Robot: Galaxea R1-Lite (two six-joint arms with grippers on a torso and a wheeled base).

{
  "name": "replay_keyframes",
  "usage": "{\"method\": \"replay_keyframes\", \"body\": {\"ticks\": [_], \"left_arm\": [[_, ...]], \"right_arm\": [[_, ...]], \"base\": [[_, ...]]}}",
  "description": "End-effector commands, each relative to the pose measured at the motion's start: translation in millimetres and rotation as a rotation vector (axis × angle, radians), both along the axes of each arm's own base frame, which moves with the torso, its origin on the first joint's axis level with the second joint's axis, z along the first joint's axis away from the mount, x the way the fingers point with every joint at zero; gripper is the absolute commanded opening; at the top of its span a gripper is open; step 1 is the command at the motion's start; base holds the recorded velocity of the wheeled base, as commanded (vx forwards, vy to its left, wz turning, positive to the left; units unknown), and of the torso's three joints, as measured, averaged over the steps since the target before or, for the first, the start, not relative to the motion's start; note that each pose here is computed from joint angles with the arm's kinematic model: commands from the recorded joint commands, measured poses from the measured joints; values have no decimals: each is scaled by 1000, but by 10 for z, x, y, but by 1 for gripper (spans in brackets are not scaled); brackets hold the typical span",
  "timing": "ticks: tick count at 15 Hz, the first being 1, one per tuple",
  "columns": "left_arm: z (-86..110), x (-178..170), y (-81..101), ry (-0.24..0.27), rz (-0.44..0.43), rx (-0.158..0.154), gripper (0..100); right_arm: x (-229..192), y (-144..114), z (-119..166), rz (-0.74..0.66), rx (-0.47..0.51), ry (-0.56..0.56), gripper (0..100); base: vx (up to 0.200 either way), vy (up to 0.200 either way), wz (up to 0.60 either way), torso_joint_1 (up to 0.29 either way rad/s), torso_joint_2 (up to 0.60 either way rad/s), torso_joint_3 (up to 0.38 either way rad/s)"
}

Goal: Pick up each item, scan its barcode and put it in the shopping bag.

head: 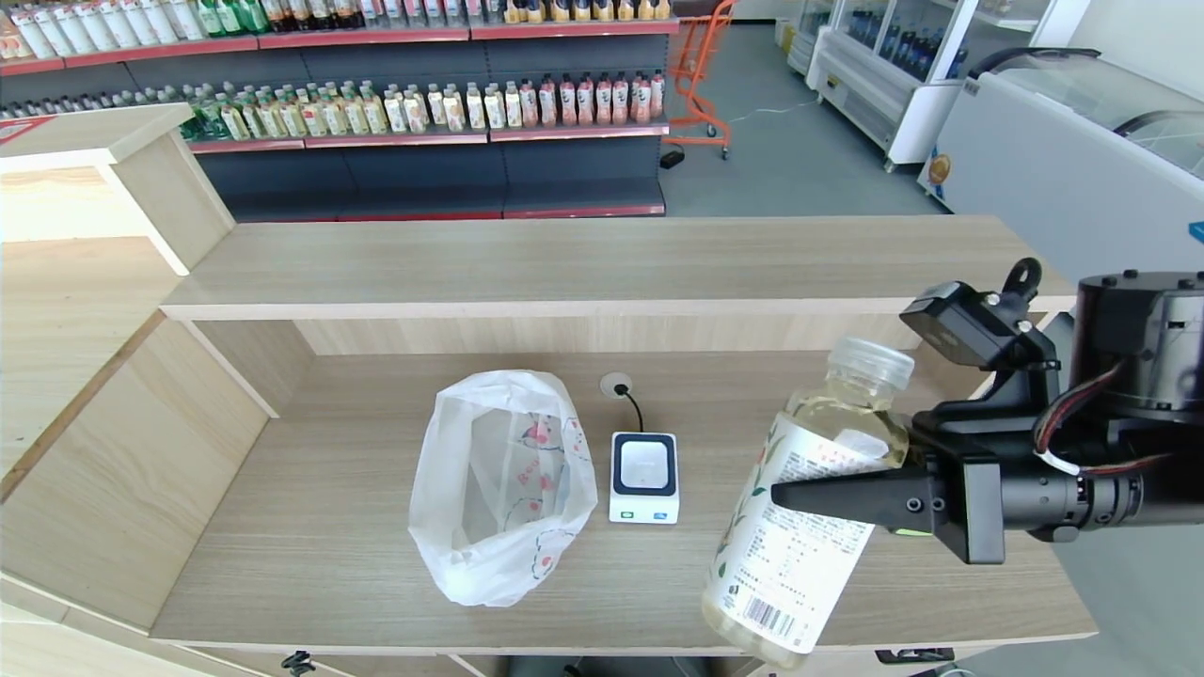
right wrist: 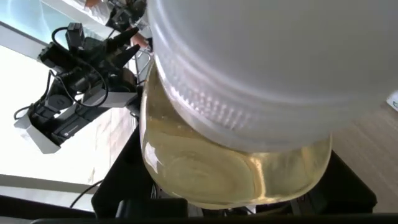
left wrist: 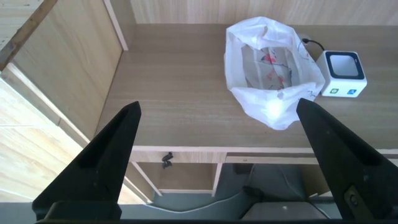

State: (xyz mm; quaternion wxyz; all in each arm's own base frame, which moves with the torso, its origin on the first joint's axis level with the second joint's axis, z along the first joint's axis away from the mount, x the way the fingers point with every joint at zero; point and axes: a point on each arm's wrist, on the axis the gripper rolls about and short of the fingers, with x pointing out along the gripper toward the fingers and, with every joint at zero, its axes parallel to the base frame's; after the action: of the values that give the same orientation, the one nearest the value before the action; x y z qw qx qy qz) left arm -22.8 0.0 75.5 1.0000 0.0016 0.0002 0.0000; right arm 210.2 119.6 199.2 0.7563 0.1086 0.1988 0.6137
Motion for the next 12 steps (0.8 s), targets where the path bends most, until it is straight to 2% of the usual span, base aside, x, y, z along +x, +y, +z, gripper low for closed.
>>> {"method": "replay_keyframes", "body": {"ticks": [1, 12], "left_arm": [[0, 0, 0, 0, 0, 0, 100], [0, 0, 0, 0, 0, 0, 100]], "right_arm": [[13, 18, -6, 5, -1, 3, 0], [30, 25, -6, 0, -3, -7, 0]], "base": [[0, 0, 0, 0, 0, 0], [0, 0, 0, 0, 0, 0]]}}
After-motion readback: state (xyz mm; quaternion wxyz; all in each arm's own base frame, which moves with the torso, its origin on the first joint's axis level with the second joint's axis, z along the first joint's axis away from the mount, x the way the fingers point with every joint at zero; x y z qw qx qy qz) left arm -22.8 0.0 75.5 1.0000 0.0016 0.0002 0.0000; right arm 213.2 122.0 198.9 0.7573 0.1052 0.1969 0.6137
